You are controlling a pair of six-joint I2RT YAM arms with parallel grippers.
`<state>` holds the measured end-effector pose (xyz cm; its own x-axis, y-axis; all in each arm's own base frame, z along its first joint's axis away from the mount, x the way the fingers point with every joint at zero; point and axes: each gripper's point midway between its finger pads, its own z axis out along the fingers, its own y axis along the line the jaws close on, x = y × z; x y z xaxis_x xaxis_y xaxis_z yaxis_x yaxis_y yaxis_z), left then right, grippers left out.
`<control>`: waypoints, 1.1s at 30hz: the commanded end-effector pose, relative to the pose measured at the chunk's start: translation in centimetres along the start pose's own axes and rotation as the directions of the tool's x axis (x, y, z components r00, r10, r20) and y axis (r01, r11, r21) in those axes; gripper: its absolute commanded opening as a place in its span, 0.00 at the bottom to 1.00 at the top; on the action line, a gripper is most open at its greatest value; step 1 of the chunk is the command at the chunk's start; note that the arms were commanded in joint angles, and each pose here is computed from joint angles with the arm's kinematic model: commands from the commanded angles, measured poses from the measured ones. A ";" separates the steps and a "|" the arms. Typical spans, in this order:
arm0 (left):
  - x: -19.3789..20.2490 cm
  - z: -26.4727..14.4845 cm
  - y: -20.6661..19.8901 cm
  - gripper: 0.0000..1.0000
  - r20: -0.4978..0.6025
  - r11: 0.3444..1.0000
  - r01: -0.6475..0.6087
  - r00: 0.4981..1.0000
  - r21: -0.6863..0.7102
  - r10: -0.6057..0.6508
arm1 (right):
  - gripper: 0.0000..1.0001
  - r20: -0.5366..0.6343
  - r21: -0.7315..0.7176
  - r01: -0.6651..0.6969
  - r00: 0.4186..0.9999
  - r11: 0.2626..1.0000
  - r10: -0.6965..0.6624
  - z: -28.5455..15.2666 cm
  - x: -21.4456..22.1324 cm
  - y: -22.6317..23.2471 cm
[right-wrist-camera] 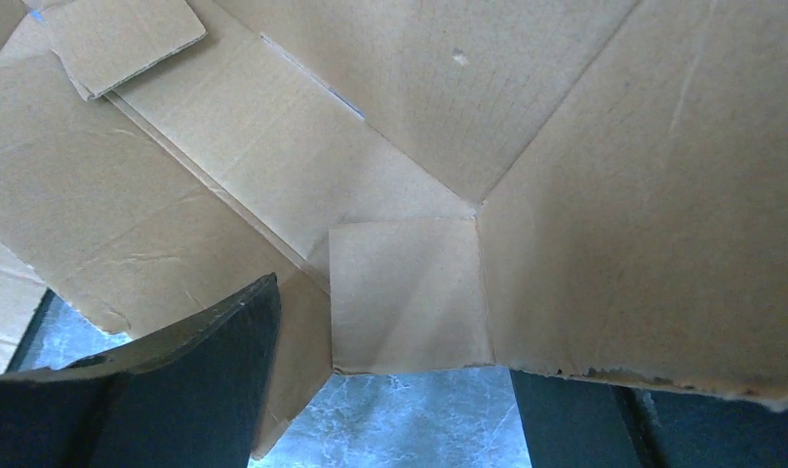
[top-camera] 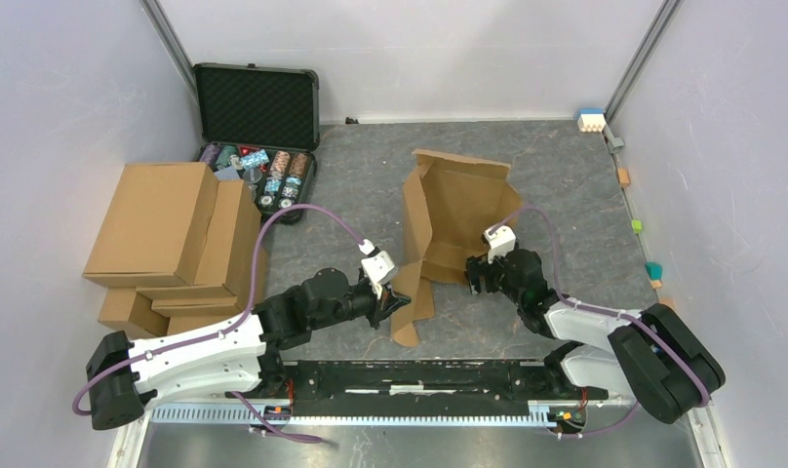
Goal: Fold the paper box
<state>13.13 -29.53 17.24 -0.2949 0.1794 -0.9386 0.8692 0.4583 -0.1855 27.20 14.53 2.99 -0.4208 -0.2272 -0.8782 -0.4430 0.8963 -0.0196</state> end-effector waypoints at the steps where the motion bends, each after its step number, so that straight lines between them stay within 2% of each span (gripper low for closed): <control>1: -0.1 -0.1 -1.0 0.02 -0.009 0.998 0.059 0.998 0.035 -0.059 | 0.84 0.088 -0.091 -0.111 0.989 0.990 0.119 -0.3 -2.4 2.1; 11: -0.1 0.2 -0.9 0.02 -0.022 0.998 0.058 0.998 0.028 -0.058 | 0.78 0.117 -0.159 -0.202 0.968 0.966 0.222 -0.3 -4.2 3.4; 13: -0.2 0.2 -0.9 0.02 -0.022 0.998 0.059 0.998 0.026 -0.059 | 0.83 0.108 -0.158 -0.185 0.973 0.970 0.203 -0.3 -3.9 3.4; 15: -0.3 0.1 -0.9 0.02 -0.018 0.998 0.058 0.998 0.026 -0.057 | 0.97 0.106 -0.161 -0.158 0.979 0.974 0.176 -0.4 -3.4 3.4; 16: -0.3 0.1 -0.9 0.02 -0.018 0.998 0.059 0.998 0.025 -0.059 | 0.98 0.115 -0.168 -0.149 0.979 0.974 0.170 -0.6 -3.2 3.5; 23: -0.2 0.1 -1.0 0.02 -0.024 0.998 0.060 0.998 0.031 -0.059 | 0.98 0.171 -0.235 -0.060 0.980 0.970 0.102 -1.2 -4.2 4.4; 28: -0.2 0.1 -1.2 0.02 -0.023 0.997 0.064 0.998 0.040 -0.063 | 0.98 0.184 -0.292 -0.075 0.974 0.954 0.132 -1.5 -4.5 5.4; 33: -0.2 0.1 -1.2 0.02 -0.025 0.997 0.066 0.998 0.038 -0.065 | 0.98 0.168 -0.271 -0.065 0.979 0.960 0.114 -1.0 -4.4 5.0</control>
<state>13.06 -29.70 17.20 -0.2978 0.1841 -0.9367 0.8715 0.4530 -0.1881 25.55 18.52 5.66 -0.3780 -0.0705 -0.9231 -0.5702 0.8033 0.1721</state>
